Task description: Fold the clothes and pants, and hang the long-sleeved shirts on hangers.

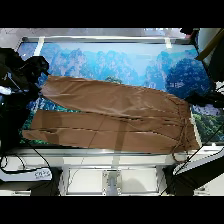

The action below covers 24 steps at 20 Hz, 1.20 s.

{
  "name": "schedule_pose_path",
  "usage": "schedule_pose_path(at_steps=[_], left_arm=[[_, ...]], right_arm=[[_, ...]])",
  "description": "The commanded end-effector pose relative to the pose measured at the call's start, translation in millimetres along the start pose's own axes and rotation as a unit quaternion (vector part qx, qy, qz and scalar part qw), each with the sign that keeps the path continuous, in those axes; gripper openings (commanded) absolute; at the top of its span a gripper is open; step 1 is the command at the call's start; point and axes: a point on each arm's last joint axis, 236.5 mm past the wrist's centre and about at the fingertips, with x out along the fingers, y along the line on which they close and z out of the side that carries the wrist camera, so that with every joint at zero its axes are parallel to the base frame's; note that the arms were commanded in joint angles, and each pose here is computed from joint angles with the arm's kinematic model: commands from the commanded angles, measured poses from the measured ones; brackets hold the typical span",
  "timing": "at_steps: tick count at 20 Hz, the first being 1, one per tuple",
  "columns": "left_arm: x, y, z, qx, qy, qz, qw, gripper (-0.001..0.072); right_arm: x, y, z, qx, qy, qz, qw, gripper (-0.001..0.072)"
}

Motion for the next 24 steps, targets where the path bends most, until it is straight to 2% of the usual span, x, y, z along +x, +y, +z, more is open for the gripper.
schedule_pose_path(at_steps=[1, 6, 11, 12, 13, 14, 15, 16, 20, 24], left_arm=[[-4, 3, -2, -0.009, 0.004, 0.009, 1.0, 0.0006], [-14, 15, -9, 0.011, 0.018, 0.044, 0.999, 0.0006], [-11, 10, -17, 0.017, 0.032, 0.043, 0.998, 0.0007], [-8, 7, -20, 0.021, 0.036, 0.042, 0.998, 0.0008], [-6, 4, -23, 0.024, 0.039, 0.04, 0.998, 0.0009], [-4, 1, -27, 0.027, 0.047, 0.039, 0.998, 0.0109], [-3, -1, -32, 0.029, 0.055, 0.038, 0.997, 0.0431], [-5, -1, -35, 0.029, 0.062, 0.038, 0.997, 0.0641], [-52, 10, -24, -0.003, 0.053, 0.04, 0.998, 0.0656], [-147, 64, -40, -0.017, 0.052, 0.104, 0.993, 0.0655]], right_arm=[[-26, -12, 33, 0.008, -0.047, -0.025, 0.999, 0.004], [-60, -14, 94, 0.008, -0.132, -0.057, 0.99, 0.0039], [-19, -9, 86, 0.03, -0.107, -0.047, 0.993, 0.0041], [-14, -8, 86, 0.039, -0.107, -0.045, 0.992, 0.0095], [-12, -8, 87, 0.045, -0.109, -0.045, 0.992, 0.0239], [-13, -6, 87, 0.049, -0.109, -0.043, 0.992, 0.0302], [-15, -4, 87, 0.052, -0.104, -0.039, 0.992, 0.0303], [-21, -1, 86, 0.048, -0.098, -0.036, 0.993, 0.0303], [-92, -4, 76, 0.029, -0.08, -0.053, 0.995, 0.0303], [-189, -25, 17, 0.033, -0.038, -0.076, 0.996, 0.0303]])
